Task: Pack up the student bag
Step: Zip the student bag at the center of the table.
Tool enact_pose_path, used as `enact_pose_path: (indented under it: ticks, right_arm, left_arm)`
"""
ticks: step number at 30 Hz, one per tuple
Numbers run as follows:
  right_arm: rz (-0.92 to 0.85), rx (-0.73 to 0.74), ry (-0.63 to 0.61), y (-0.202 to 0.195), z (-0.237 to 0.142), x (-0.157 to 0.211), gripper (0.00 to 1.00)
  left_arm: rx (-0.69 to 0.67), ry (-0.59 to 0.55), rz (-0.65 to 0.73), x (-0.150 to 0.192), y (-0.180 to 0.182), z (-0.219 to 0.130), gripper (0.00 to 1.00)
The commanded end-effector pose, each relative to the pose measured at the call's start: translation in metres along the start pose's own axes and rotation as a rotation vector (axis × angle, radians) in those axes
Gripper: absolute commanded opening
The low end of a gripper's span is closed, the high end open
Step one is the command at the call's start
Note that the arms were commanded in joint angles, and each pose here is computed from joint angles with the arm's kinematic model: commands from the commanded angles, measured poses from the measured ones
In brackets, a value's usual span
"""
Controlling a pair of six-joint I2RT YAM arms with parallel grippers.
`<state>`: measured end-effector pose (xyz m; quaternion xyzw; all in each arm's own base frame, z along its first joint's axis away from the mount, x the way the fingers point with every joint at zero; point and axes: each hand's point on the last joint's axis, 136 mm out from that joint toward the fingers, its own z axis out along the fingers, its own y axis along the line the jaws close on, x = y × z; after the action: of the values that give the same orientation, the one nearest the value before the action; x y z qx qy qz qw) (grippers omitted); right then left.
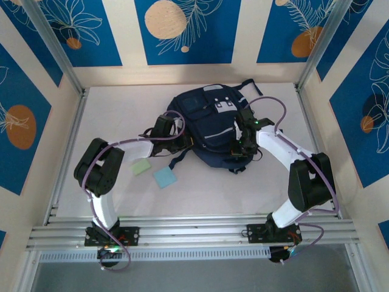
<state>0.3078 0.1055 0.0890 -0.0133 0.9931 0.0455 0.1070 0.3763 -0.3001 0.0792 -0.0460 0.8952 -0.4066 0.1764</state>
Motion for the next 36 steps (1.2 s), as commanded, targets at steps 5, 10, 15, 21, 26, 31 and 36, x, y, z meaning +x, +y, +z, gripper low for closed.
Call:
enact_pose_path:
  ticks: [5, 10, 15, 21, 26, 31, 36]
  right_arm:
    - [-0.049, 0.151, 0.034, -0.024, 0.001, 0.014, 0.0]
    - [-0.165, -0.161, 0.089, 0.069, 0.011, 0.049, 0.0]
    - [-0.243, -0.359, 0.077, 0.147, 0.014, 0.051, 0.0]
    - [-0.185, -0.391, 0.057, 0.196, 0.032, 0.025, 0.0]
    - [-0.119, -0.386, 0.019, 0.206, 0.042, 0.002, 0.0]
    - [-0.056, -0.443, -0.023, 0.205, 0.031, -0.018, 0.0]
    - [-0.024, -0.574, 0.017, 0.216, 0.015, -0.014, 0.0]
  left_arm:
    - [-0.044, -0.078, 0.06, -0.044, 0.003, -0.02, 0.0]
    - [-0.043, -0.124, 0.081, -0.082, -0.001, -0.013, 0.0]
    - [-0.053, -0.14, 0.094, -0.113, -0.007, -0.005, 0.0]
    - [-0.071, -0.157, 0.091, -0.107, -0.007, -0.026, 0.44]
    - [-0.136, -0.161, 0.066, -0.083, 0.013, -0.059, 0.6]
    - [-0.167, -0.13, 0.001, -0.041, 0.034, -0.077, 0.64]
    - [-0.121, -0.1, -0.071, -0.012, 0.04, -0.064, 0.64]
